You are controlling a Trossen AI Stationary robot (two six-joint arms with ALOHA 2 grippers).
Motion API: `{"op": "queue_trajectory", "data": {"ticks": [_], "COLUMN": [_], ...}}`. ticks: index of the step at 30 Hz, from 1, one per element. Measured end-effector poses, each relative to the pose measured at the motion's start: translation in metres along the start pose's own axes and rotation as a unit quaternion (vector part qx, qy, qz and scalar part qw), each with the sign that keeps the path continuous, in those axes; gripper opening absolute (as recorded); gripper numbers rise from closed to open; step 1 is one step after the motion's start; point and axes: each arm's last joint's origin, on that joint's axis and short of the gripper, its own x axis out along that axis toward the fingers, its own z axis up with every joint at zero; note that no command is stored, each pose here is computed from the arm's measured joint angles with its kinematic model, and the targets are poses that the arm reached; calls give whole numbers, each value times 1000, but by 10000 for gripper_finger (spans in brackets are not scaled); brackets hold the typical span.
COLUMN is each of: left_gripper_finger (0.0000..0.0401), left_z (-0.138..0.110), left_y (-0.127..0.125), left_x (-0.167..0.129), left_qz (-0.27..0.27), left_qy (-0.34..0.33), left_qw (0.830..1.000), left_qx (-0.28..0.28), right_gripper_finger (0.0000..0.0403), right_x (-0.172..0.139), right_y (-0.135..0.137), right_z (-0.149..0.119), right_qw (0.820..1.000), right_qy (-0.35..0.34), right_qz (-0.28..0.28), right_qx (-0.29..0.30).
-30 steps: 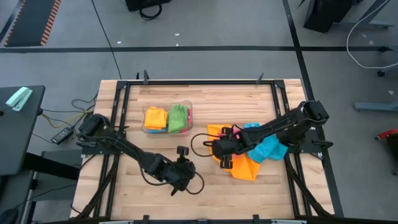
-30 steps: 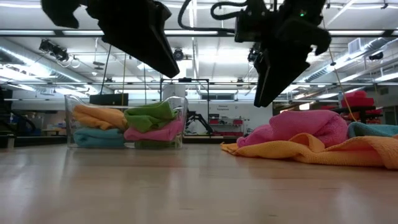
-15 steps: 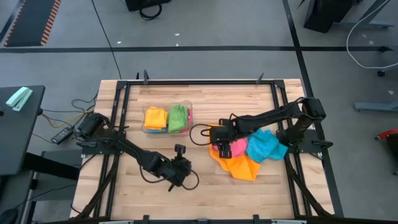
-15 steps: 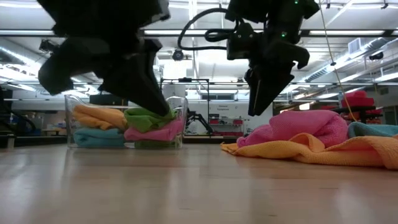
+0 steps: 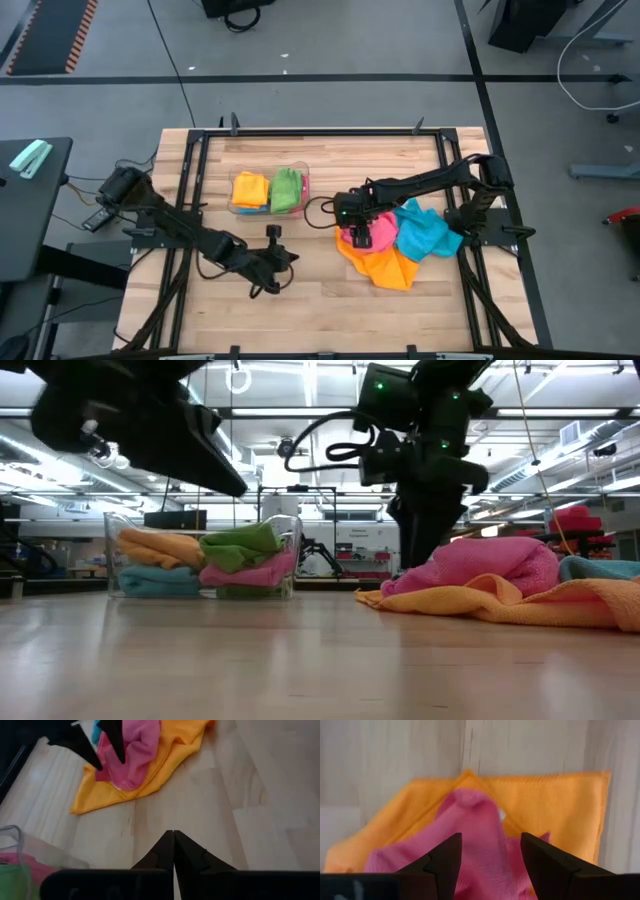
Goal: Fold microfiber towels
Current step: Fold the pink microfiber towel
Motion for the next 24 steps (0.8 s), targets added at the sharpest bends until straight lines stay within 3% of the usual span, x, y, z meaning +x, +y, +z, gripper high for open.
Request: {"op": "queue_trajectory", "data": {"ticks": [3, 7, 14, 17, 24], "left_gripper_finger": [23, 34, 19, 12, 22], "left_z": [2, 1, 1, 1, -1], "left_y": [1, 3, 3, 3, 3], "left_x": [-2, 0, 0, 0, 1], "left_qz": [0, 3, 3, 3, 4], "left_qy": [-10, -7, -4, -4, 3], "left_qw": [1000, 1000, 1000, 1000, 1000], "left_qx": [-5, -7, -9, -9, -11], "right_gripper_finger": [189, 128, 27, 9, 4], "right_x": [0, 0, 9, 6, -32], "right_y": [0, 1, 4, 9, 32], "right_z": [-1, -3, -16, -18, -1], "right_qw": [1000, 1000, 998, 998, 999], "right_qy": [2, 15, 40, 49, -7], "right_qz": [1, 1, 33, 35, 49], "right_qx": [2, 7, 30, 32, 11]}}
